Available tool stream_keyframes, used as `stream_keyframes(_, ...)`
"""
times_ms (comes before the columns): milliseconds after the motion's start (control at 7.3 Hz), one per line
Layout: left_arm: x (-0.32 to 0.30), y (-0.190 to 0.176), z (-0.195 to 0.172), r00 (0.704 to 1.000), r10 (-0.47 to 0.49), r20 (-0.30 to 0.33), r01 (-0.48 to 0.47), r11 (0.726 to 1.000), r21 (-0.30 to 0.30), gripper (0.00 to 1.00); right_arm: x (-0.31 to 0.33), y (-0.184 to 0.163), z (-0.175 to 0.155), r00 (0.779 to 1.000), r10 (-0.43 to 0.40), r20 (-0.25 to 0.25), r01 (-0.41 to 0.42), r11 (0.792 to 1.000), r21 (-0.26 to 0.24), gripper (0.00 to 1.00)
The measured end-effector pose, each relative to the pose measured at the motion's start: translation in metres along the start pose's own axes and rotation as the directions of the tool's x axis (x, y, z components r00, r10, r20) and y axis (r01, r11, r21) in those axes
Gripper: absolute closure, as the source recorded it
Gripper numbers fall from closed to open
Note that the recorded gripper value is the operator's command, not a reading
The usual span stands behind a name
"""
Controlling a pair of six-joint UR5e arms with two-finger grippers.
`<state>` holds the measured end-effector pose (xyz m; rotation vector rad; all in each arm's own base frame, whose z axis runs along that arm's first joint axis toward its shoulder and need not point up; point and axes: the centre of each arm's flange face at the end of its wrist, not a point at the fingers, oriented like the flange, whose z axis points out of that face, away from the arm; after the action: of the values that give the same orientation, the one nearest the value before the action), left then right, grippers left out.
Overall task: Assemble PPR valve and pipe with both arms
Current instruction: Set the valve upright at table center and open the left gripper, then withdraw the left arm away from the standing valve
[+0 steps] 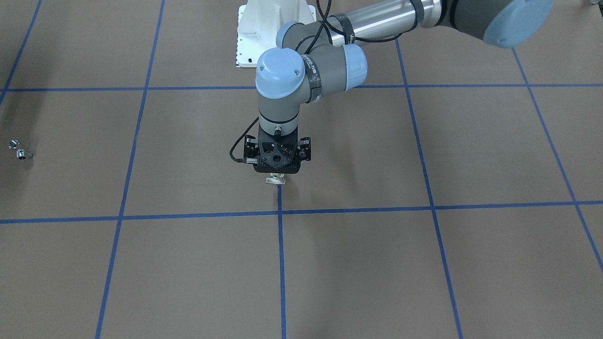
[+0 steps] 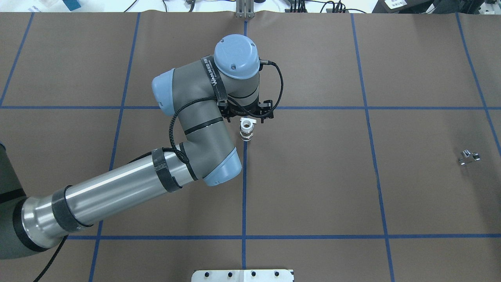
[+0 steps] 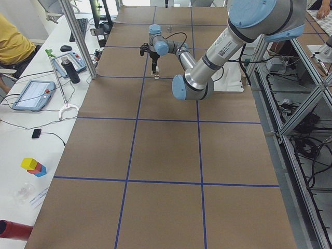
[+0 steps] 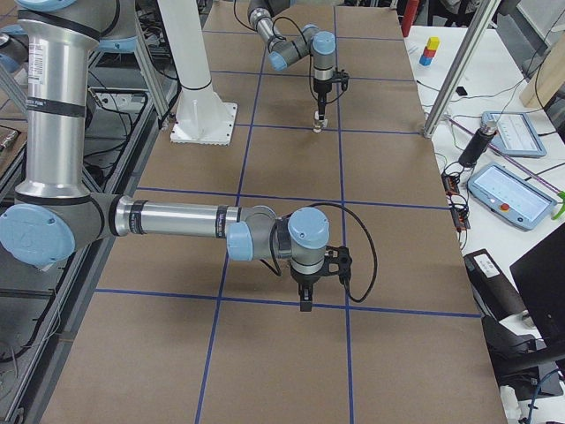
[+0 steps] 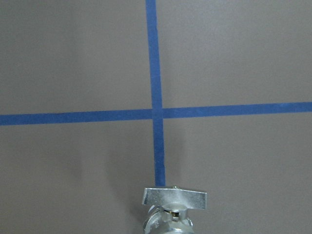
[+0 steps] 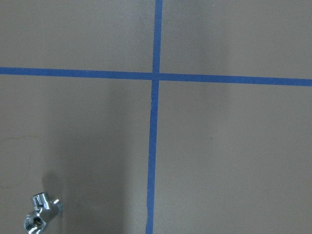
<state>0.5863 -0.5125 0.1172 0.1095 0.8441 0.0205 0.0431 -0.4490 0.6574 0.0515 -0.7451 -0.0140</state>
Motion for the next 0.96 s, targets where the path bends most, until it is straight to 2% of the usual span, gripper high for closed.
stream_keyframes(274,-0.058,0.015,-0.063,0.996,0.083,0.029,-0.083,0.996,0.008,0.0,-0.006,-0.003,-0.006,1.0,-0.021,0.001,0.021,1.0,0.022,0.0)
stream_keyframes(548,-0.19,0.028,-0.131,0.975,0.212,0.063,-0.213,0.977,0.007,0.0,-0.026,-0.015,-0.02,0.996,-0.089,0.003,0.088,0.993,0.083,0.0)
stream_keyframes(822,-0.318,0.02,-0.172,0.935,0.329,0.132,-0.332,0.943,0.006,0.0,-0.065,-0.025,-0.034,0.985,-0.173,0.008,0.171,0.978,0.12,0.0)
stream_keyframes(959,-0.385,0.011,-0.19,0.923,0.357,0.141,-0.359,0.933,-0.013,0.0,-0.087,-0.025,-0.043,0.977,-0.213,0.019,0.209,0.968,0.137,0.0)
